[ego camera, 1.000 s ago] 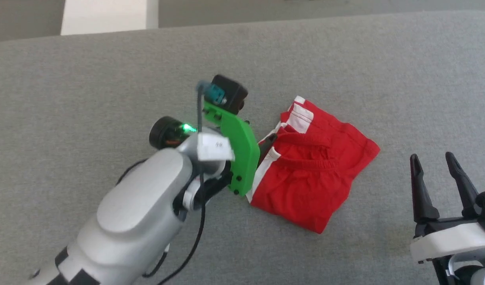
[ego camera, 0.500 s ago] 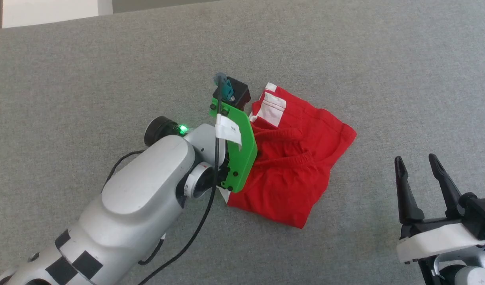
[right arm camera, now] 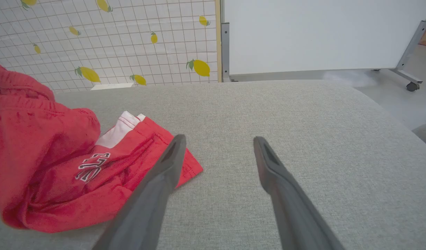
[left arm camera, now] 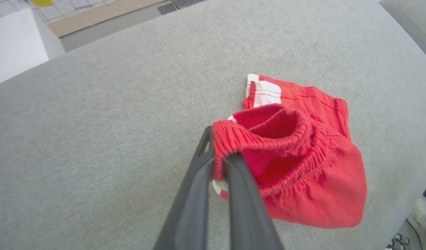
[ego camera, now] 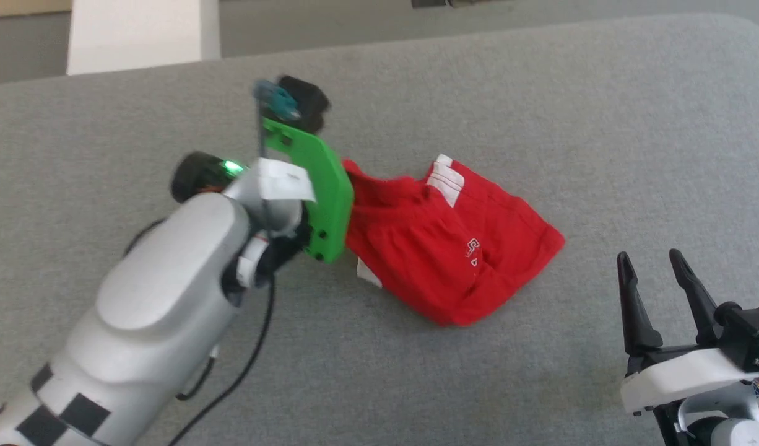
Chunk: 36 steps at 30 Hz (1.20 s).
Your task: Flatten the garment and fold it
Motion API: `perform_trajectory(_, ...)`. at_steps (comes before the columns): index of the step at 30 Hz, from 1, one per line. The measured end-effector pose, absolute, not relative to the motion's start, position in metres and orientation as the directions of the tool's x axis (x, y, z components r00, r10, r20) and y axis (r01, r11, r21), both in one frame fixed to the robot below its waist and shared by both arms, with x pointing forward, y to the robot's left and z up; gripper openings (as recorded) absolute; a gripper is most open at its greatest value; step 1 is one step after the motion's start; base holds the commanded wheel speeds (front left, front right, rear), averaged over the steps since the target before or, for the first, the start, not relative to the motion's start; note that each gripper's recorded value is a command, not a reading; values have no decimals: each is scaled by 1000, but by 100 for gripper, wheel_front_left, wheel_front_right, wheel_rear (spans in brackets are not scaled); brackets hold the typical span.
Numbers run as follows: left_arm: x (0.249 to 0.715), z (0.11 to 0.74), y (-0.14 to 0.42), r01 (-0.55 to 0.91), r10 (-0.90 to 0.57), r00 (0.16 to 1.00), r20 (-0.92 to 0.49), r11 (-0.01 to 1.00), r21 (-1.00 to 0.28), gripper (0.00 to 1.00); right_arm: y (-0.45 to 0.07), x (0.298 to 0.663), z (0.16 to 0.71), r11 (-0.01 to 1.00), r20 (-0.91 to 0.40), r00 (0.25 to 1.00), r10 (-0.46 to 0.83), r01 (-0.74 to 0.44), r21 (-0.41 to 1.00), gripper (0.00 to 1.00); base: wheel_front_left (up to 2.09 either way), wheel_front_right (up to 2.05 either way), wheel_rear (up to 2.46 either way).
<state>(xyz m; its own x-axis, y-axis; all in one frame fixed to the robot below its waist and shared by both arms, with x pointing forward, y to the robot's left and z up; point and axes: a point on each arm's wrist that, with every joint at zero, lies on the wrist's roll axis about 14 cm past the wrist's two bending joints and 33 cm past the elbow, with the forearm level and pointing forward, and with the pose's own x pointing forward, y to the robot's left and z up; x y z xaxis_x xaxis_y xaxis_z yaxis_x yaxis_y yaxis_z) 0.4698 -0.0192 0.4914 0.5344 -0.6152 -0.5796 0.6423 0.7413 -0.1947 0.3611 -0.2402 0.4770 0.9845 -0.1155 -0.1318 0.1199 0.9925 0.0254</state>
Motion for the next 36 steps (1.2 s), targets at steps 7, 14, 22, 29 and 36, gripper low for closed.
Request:
perform_trajectory(7, 515, 594, 49, 480, -468, 832, -299, 876, -34, 0, -224, 364, 495, 997, -86, 994, -63, 67, 47, 100, 0, 0, 0)
perform_trajectory(14, 516, 705, 65, 420, -423, 905, 36, 905, 63, 0, -217, 364, 508, 997, -44, 998, -41, 44, 70, 100, 0, 0, 0)
perform_trajectory(22, 472, 609, -31, 635, -624, 758, -190, 773, -4, 0, -220, 362, 499, 994, -64, 997, -53, 59, 90, 100, 0, 0, 0)
perform_trajectory(29, 392, 509, -103, 798, -775, 503, -383, 587, -138, 0, -227, 369, 496, 992, -68, 995, -75, 82, 95, 100, 0, 0, 0)
perform_trajectory(36, 366, 490, -141, 842, -843, 404, -355, 494, -214, 100, -232, 370, 486, 990, -92, 992, -91, 101, 103, 100, 0, 0, 0)
